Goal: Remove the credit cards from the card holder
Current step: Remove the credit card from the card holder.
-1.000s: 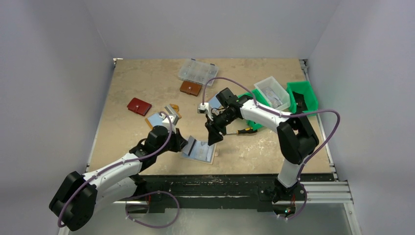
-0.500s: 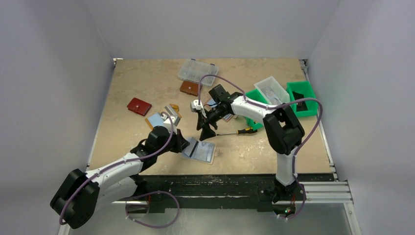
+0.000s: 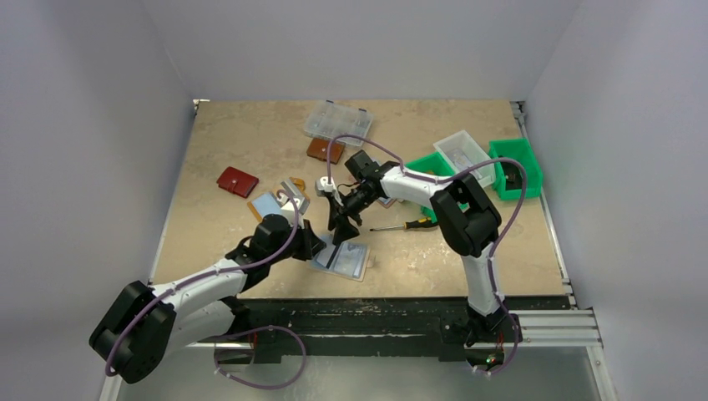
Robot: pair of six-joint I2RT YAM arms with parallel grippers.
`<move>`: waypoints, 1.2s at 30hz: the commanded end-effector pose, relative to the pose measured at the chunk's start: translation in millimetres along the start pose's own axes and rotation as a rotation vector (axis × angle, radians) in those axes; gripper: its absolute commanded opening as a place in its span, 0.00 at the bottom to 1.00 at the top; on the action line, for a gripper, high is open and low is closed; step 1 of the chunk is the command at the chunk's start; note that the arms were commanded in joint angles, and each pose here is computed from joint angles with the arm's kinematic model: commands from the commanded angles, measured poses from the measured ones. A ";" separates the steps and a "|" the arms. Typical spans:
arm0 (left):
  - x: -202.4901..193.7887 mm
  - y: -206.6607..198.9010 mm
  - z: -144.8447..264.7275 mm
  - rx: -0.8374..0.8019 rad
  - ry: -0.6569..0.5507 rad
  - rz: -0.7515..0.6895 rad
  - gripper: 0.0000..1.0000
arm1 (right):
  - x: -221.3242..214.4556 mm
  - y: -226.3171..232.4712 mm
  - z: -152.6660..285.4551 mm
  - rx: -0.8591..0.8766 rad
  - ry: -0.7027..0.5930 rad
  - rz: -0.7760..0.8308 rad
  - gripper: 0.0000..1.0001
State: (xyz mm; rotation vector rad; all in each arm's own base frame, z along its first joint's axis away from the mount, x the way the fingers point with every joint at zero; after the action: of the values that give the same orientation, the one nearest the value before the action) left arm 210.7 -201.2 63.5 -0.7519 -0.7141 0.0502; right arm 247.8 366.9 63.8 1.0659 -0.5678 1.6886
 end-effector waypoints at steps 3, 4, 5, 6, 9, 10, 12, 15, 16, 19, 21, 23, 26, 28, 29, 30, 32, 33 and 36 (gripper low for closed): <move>5.2 -8.2 -1.4 -0.045 -0.021 0.006 0.00 | 15.3 -3.9 -5.4 0.020 -0.021 0.037 0.54; 4.7 -7.8 -1.4 -0.044 -0.020 0.008 0.00 | 14.6 -3.5 -6.4 0.024 -0.020 0.032 0.50; 4.2 -7.5 -1.2 -0.044 -0.020 0.009 0.00 | 13.5 -3.2 -7.4 0.029 -0.018 0.026 0.46; 4.0 -7.4 -1.1 -0.044 -0.020 0.011 0.00 | 12.3 -2.6 -8.7 0.036 -0.016 0.020 0.41; 4.9 -7.6 -0.2 -0.043 -0.025 0.013 0.00 | 11.6 0.5 -10.4 0.067 -0.024 0.024 0.28; 4.9 -6.9 0.1 -0.040 -0.026 0.015 0.00 | 11.6 2.1 -10.6 0.077 -0.027 0.021 0.25; 5.0 -6.6 1.2 -0.038 -0.029 0.014 0.00 | 11.6 5.3 -11.3 0.100 -0.039 0.023 0.19; 5.4 -5.6 2.4 -0.031 -0.033 0.016 0.00 | 10.6 10.2 -12.3 0.140 -0.045 0.027 0.06; 5.3 -5.1 2.8 -0.029 -0.034 0.016 0.00 | 11.4 11.6 -12.4 0.151 -0.051 0.029 0.03; 5.8 -3.9 3.9 -0.021 -0.039 0.017 0.00 | 14.7 17.2 -10.4 0.182 -0.063 0.038 0.00; 7.5 -5.1 5.2 -0.023 -0.046 0.019 0.00 | 17.6 19.6 -8.1 0.191 -0.072 0.057 0.00; 9.8 -7.1 7.4 -0.026 -0.054 0.021 0.00 | 21.8 20.4 -4.8 0.191 -0.074 0.077 0.00; 14.2 -13.2 13.1 -0.042 -0.066 0.028 0.14 | 31.8 16.3 5.2 0.166 -0.083 0.104 0.00; 18.7 -17.5 19.2 -0.050 -0.086 0.034 0.26 | 38.3 14.2 13.8 0.145 -0.089 0.118 0.00; 21.5 -19.0 22.7 -0.051 -0.100 0.038 0.32 | 42.6 14.2 18.4 0.137 -0.093 0.128 0.00; 23.9 -19.9 27.0 -0.048 -0.113 0.044 0.36 | 46.8 14.3 23.5 0.129 -0.098 0.134 0.00; 30.6 -22.3 36.4 -0.046 -0.151 0.056 0.46 | 57.3 16.3 34.7 0.111 -0.106 0.156 0.00; 35.5 -23.0 41.6 -0.042 -0.179 0.063 0.49 | 61.9 16.8 39.9 0.101 -0.111 0.162 0.00; 44.8 -24.2 57.2 -0.034 -0.241 0.084 0.59 | 71.3 19.8 51.1 0.081 -0.114 0.179 0.00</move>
State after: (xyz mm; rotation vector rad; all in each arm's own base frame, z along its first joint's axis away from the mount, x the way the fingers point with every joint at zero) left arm 202.1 -185.7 112.5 -0.8292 -0.8480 0.1229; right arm 236.7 357.9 93.6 1.2083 -0.5240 1.7735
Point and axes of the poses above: each gripper's point midway between its finger pads, its own z axis back along the fingers, its own y axis along the line the jaws close on, x = y × z, the point moved 1 cm from there along z, back along the fingers, and after that the axes turned 13 degrees about z, right-handed, at the moved point
